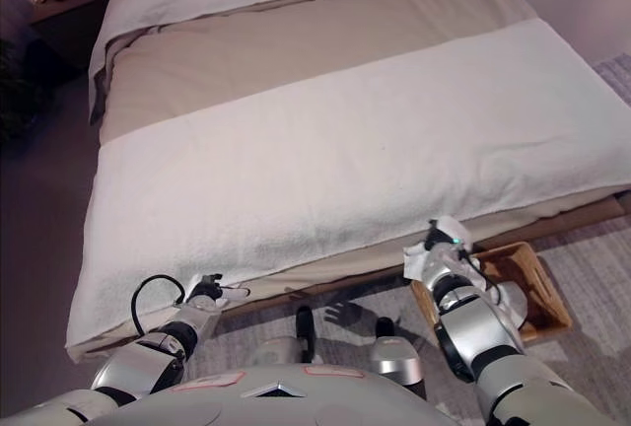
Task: Put the clothes on the bed into the basket.
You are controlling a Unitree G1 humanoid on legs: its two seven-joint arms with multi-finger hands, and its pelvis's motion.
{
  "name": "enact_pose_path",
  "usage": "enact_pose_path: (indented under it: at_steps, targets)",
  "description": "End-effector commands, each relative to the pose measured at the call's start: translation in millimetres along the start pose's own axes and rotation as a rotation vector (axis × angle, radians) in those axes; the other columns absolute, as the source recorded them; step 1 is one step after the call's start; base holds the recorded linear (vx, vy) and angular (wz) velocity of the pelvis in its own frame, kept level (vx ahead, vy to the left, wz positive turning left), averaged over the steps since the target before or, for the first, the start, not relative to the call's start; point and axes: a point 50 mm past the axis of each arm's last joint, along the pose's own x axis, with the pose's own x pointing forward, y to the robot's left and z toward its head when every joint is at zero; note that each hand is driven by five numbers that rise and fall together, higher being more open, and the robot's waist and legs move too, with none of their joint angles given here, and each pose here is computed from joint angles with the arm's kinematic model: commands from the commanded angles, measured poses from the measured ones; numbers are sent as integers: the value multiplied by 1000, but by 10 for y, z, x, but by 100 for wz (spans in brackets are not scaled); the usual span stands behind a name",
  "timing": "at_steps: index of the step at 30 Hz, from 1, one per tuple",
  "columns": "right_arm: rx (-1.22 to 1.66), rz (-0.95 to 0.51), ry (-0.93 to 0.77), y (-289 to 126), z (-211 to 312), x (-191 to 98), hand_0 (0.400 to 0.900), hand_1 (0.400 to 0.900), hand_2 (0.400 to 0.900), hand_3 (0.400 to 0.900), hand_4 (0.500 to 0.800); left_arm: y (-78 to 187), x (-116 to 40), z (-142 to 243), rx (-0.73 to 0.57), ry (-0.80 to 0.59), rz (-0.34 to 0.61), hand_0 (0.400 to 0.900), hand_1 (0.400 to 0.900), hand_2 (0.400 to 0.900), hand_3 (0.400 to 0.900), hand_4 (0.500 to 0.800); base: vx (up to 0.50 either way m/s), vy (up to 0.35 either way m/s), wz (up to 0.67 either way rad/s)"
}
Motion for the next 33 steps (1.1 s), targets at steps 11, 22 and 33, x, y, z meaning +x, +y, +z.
enact_pose_path:
  at_steps: [11, 22, 33]
  targets:
    - [114, 127, 358, 521, -1247, -344, 900, 900, 900, 900, 800, 117, 15, -176, 99, -21, 67, 900, 900, 900, 900, 800, 1, 62, 8]
    - [32, 204, 575, 682, -1741, -621, 900, 900, 900, 900, 800, 112, 20, -275, 176, 11, 47, 900, 900, 900, 900, 800, 11, 36, -9]
    - [20, 218, 573, 712, -1727, -631, 900, 900, 900, 900, 800, 93, 16, -335, 166, 33, 32, 900, 900, 900, 900, 800, 4, 13, -8]
